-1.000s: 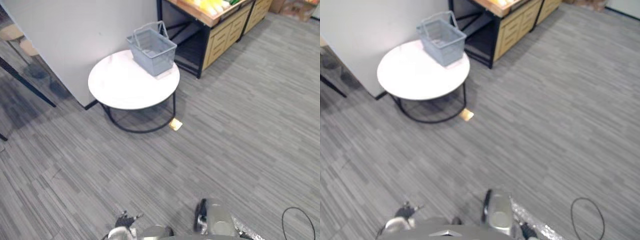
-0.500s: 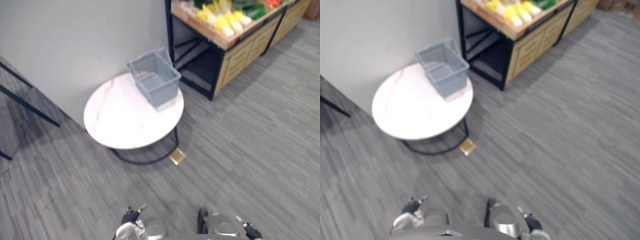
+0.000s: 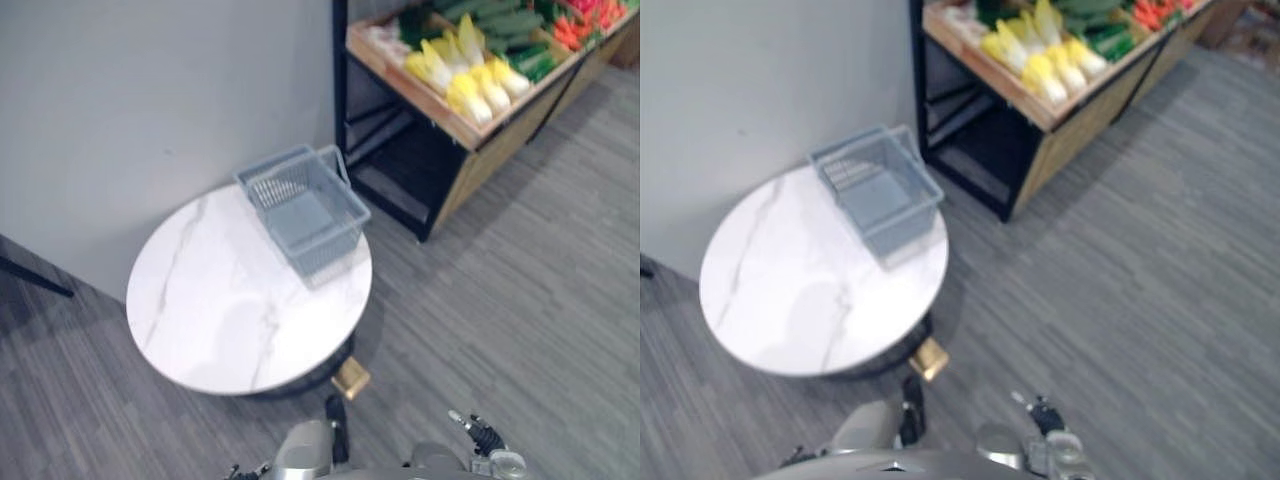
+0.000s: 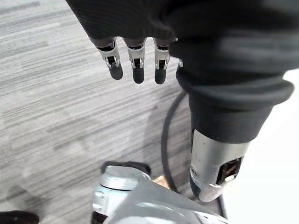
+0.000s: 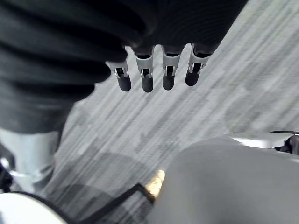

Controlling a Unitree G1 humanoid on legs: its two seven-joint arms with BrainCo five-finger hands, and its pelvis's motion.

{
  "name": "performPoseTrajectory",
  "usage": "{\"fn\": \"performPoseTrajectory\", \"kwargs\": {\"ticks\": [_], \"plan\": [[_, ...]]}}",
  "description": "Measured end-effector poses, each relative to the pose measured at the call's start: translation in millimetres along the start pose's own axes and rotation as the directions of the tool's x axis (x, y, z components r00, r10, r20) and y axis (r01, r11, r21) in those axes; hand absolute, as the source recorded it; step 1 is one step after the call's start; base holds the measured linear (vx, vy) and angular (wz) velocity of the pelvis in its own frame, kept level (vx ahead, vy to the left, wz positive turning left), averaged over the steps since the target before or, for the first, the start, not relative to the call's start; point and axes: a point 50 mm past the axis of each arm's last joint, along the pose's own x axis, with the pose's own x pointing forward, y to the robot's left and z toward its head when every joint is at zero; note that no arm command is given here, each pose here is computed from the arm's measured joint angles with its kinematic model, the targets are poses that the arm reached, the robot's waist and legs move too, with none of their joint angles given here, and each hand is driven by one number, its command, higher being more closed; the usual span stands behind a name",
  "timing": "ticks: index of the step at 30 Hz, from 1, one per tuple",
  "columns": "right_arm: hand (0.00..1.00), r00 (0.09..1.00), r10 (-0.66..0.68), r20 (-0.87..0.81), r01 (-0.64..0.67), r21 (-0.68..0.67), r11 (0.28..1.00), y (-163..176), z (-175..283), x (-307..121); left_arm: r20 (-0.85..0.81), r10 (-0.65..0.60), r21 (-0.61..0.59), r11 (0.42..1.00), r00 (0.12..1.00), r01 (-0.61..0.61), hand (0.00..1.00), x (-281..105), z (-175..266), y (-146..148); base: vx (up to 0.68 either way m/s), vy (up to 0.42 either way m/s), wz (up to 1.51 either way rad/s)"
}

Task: Pick vegetable in the basket

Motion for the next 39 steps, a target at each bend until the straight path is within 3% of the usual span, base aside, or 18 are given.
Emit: {"fn": "performPoseTrajectory", "kwargs": {"ticks": [7, 11, 15, 19, 27, 29, 32, 37, 39], "plan": [[0.0, 0.999, -0.018, 0.032, 0.017, 0.022, 1.0, -6.3, 4.5, -0.6, 0.117, -0.014, -0.042, 0.999, 0.993, 0.019, 0.0, 3.1, 33.5, -13.3, 0.41, -0.14, 0.82], [0.0, 1.0, -0.007, -0.01, 0.007, 0.038, 0.999, -2.1, -11.2, -5.4, 0.105, 0.02, -0.139, 0.99, 0.994, -0.005, 0.0, 1.9, 27.3, -9.0, 0.35, -0.482, 0.8], [0.0, 0.999, -0.038, -0.015, 0.038, -0.039, 0.999, -25.2, -8.7, -4.6, 0.045, -0.025, -0.169, 0.985, 0.999, 0.032, 0.0, -3.1, 7.6, -29.6, 0.32, -0.514, 0.84], [0.0, 0.999, -0.042, 0.004, 0.042, -0.042, 0.998, -24.4, 0.9, -0.9, 0.038, -0.017, -0.181, 0.983, 0.999, 0.024, 0.0, -2.7, 6.5, -26.6, 0.2, -0.411, 1.43], [0.0, 0.932, -0.11, 0.344, 0.149, -0.091, 0.985, -36.1, 94.1, 2.1, 0.043, -0.013, -0.117, 0.993, 0.999, 0.018, 0.0, -2.4, 8.1, -27.1, -0.05, -0.05, 0.38], [0.0, 0.878, -0.113, 0.466, 0.202, -0.145, 0.969, -45.0, 125.6, -6.7, 0.063, -0.007, -0.062, 0.998, 0.998, 0.01, 0.0, -0.7, 13.8, -21.8, -0.07, 0.094, 0.14], [0.0, 0.693, -0.076, 0.717, 0.378, -0.272, 0.885, -51.8, 202.0, -34.7, 0.08, -0.003, -0.006, 1.0, 0.997, 0.003, 0.0, 0.6, 18.1, -16.4, -0.01, 0.081, 0.03], [0.0, 0.464, -0.018, 0.885, 0.618, -0.31, 0.722, -54.8, 283.4, -70.3, 0.103, -0.032, 0.034, 0.999, 0.994, 0.028, 0.0, 0.8, 24.4, -23.6, 0.04, 0.048, 0.02], [0.0, 0.352, 0.08, 0.933, 0.679, -0.313, 0.664, -34.8, 313.8, -91.1, 0.129, -0.046, 0.042, 0.998, 0.991, 0.041, 0.0, 1.3, 33.0, -27.6, 0.04, -0.006, 0.18]]}}
